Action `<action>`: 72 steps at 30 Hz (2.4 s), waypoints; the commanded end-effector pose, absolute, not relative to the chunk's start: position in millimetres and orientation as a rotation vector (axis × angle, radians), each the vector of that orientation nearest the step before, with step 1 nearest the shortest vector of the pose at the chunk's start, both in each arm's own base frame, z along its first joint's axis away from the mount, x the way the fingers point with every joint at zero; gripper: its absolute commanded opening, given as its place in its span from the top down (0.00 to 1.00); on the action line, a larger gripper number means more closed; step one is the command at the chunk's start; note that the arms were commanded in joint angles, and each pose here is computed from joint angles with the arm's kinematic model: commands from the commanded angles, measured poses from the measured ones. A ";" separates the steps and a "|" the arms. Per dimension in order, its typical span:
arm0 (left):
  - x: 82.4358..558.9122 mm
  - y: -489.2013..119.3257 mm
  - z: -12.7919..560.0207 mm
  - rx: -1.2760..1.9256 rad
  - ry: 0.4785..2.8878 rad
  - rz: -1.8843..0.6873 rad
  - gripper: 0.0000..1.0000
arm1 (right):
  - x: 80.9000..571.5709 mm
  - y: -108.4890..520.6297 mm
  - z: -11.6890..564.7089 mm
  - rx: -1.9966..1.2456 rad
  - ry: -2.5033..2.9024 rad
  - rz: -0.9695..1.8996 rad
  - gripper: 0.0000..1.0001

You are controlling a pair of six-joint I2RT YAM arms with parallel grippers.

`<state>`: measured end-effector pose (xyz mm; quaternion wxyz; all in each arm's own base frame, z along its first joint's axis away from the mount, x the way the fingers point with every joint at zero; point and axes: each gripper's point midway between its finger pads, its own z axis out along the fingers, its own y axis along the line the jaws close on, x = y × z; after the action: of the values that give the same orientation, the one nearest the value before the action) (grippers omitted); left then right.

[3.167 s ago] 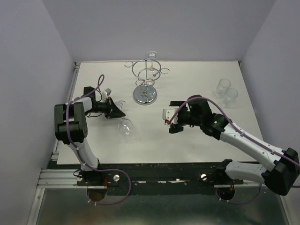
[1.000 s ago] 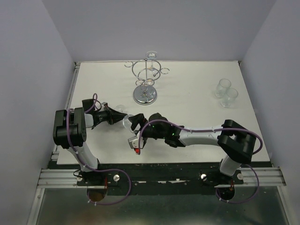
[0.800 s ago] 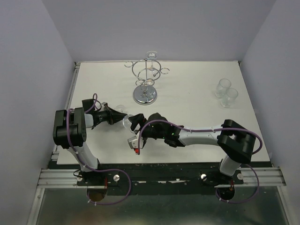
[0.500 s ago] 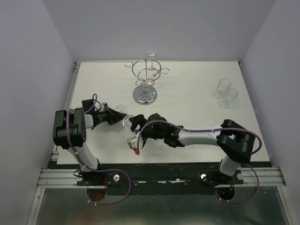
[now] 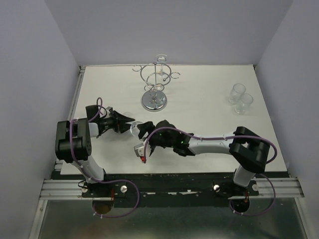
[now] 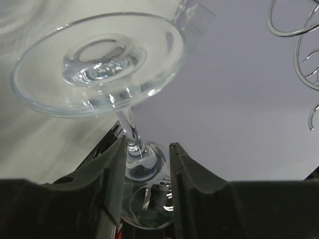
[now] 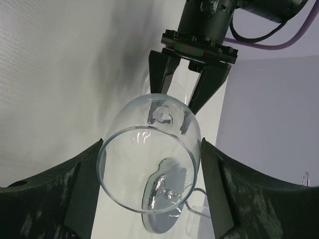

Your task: Take the wine glass off the wine glass rack

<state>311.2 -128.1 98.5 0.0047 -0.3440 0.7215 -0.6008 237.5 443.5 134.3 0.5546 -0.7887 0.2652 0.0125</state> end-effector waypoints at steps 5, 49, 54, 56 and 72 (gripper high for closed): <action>307.2 -128.5 107.5 -0.944 2.268 -1.845 0.46 | 249.5 438.3 139.5 -1.818 0.706 -0.013 0.28; 312.9 -56.7 101.9 -1.062 2.117 -1.563 0.44 | 330.2 208.1 193.4 -1.315 1.944 0.140 0.39; 311.9 -52.0 100.5 -1.054 2.111 -1.520 0.44 | 370.5 179.3 198.5 -1.196 2.076 0.140 0.41; 311.5 -50.6 99.4 -1.055 2.114 -1.505 0.45 | 388.8 167.7 200.2 -1.138 2.111 0.138 0.41; 299.1 -40.0 82.3 -1.003 2.208 -1.385 0.46 | 508.9 50.9 235.6 -0.696 2.174 0.036 0.42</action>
<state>304.3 -46.5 89.0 0.1615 -0.3618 0.7592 -0.5164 486.8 70.9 210.0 0.3810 -0.3163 0.8687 0.0114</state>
